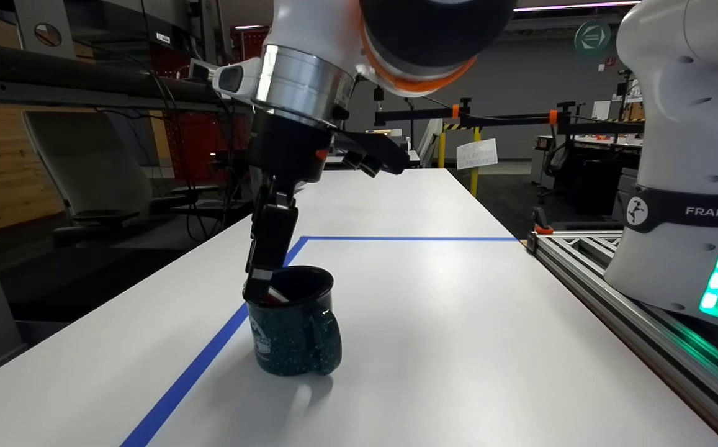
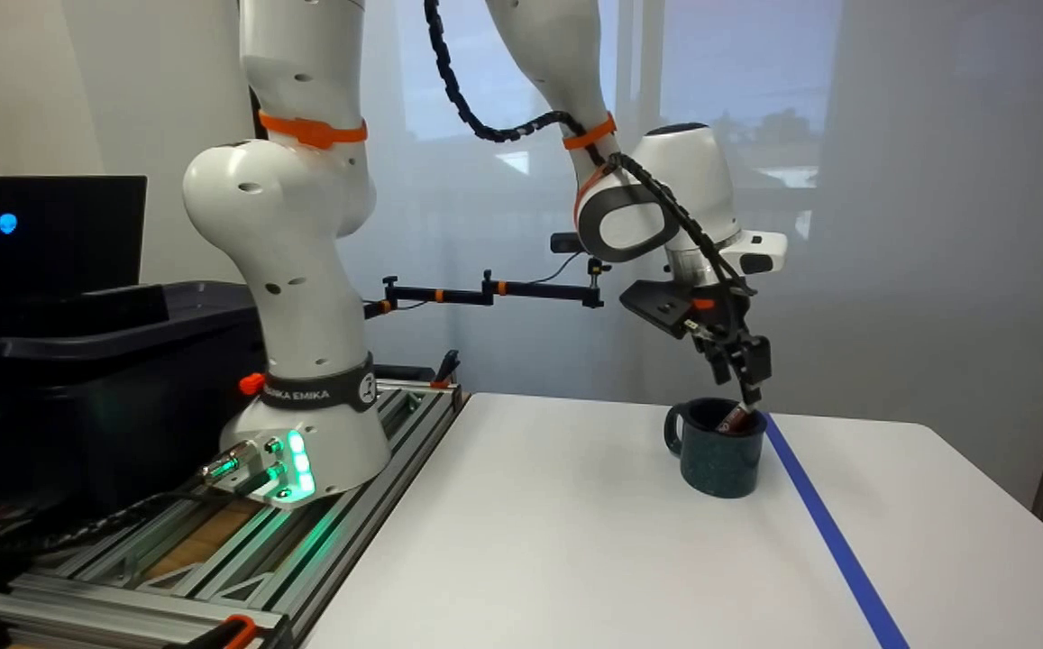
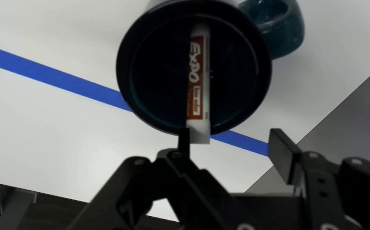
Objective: Take the marker out of the mug.
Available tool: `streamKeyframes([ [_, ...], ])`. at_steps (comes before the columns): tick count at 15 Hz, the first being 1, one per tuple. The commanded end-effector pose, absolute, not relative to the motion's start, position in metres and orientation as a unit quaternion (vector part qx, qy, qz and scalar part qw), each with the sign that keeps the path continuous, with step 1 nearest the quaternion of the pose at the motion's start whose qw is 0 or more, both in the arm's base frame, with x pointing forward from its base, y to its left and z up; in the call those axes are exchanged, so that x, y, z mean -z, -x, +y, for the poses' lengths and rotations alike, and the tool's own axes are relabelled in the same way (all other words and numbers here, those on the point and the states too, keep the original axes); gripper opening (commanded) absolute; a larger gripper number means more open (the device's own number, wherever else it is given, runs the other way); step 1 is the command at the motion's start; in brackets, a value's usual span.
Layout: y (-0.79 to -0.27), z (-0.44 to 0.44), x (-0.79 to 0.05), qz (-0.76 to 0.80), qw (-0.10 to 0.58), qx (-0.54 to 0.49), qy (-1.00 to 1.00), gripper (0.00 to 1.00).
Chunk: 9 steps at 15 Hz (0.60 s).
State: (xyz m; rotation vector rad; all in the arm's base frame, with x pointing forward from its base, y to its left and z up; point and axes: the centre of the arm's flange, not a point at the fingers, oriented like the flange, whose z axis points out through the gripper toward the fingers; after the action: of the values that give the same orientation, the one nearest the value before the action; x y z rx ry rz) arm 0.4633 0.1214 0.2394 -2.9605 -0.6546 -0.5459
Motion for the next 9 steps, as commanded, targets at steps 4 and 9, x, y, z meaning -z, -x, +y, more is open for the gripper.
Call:
streamKeyframes([
  [4,-0.466,0.099,-0.255,-0.187,0.01,0.158,0.969,0.64],
  [9,-0.468,0.082,-0.251,-0.17,0.009,0.144,0.975,0.6],
])
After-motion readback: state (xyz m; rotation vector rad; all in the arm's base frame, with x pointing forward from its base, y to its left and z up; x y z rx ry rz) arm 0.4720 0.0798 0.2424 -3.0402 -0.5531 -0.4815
